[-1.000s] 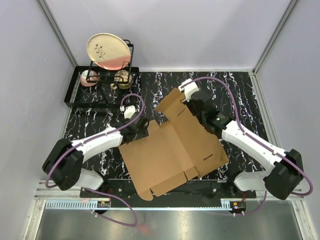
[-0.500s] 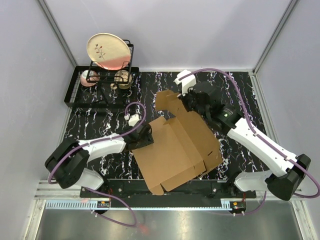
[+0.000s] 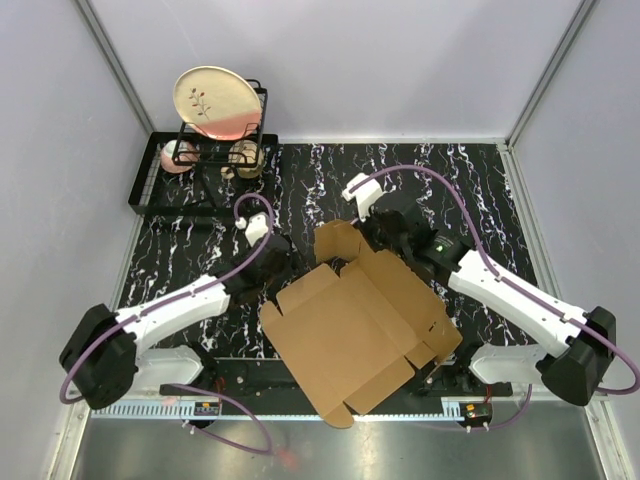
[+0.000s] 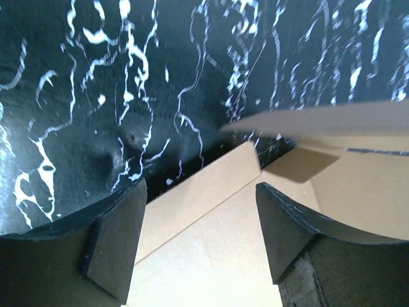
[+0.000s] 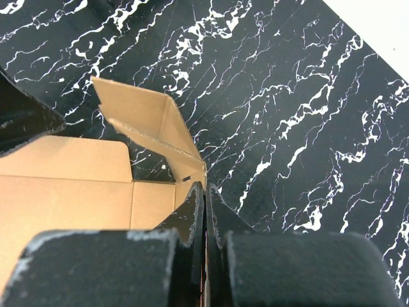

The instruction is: Fold the paper box

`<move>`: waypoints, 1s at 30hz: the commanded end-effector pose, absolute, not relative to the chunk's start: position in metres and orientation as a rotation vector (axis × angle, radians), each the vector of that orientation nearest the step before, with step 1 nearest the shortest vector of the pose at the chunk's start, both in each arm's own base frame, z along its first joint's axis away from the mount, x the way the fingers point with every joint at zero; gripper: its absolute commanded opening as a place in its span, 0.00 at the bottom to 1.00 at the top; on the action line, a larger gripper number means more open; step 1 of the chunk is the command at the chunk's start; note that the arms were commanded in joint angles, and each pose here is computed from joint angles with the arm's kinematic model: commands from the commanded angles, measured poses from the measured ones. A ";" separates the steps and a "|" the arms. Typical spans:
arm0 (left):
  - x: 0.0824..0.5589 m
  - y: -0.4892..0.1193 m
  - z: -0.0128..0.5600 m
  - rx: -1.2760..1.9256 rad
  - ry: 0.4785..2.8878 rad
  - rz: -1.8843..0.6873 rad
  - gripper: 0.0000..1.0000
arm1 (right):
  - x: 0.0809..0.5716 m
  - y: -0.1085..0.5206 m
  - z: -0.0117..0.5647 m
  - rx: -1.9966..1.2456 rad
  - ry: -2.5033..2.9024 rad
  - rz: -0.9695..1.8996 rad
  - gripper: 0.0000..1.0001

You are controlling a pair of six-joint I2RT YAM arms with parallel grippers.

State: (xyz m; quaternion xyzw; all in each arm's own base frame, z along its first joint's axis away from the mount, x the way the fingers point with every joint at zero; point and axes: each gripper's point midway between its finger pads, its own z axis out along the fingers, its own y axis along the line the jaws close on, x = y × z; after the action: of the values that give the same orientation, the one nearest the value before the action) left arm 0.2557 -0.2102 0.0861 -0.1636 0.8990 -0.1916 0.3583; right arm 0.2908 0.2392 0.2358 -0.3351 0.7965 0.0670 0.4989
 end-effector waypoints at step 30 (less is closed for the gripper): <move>0.318 -0.246 0.163 -0.183 1.867 -0.861 0.87 | 0.289 0.232 0.219 -0.913 1.723 -0.491 0.00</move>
State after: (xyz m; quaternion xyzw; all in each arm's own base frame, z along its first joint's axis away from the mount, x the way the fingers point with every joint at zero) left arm 0.3060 -0.2266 0.1184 -0.0933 0.8345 -0.2848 0.4623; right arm 0.2914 0.2350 0.2206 -0.3769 0.7408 -0.1474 0.5361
